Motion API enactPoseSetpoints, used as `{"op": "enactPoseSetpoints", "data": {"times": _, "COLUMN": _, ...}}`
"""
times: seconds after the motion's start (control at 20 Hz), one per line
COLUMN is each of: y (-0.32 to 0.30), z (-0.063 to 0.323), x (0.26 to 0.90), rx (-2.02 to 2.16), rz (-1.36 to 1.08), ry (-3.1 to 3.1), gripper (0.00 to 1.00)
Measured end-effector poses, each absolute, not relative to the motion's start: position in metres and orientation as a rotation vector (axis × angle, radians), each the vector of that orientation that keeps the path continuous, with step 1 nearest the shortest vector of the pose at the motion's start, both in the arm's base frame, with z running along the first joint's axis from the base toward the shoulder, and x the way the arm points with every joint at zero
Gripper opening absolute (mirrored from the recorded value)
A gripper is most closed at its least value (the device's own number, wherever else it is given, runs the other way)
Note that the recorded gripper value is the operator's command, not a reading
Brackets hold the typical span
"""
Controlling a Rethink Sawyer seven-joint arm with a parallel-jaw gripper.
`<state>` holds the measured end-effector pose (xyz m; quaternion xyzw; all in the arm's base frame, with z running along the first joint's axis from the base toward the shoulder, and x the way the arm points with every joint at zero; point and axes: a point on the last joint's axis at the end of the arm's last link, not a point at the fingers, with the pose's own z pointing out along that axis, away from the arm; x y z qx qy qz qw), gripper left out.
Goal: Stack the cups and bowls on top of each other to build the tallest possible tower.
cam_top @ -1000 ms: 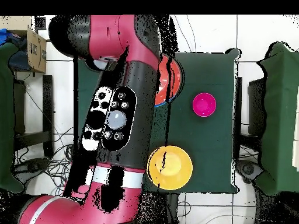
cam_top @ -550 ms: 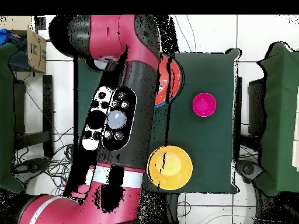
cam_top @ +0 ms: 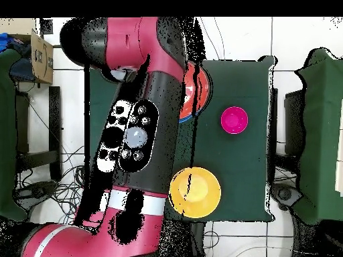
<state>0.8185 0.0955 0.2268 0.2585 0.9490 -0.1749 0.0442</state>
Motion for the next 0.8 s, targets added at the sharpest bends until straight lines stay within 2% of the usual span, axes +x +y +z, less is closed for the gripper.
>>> {"op": "enactPoseSetpoints", "data": {"times": 0.8, "y": 0.083, "z": 0.205, "x": 0.806, "rx": 0.817, "rz": -0.548, "ry": 2.916, "gripper": 0.00}}
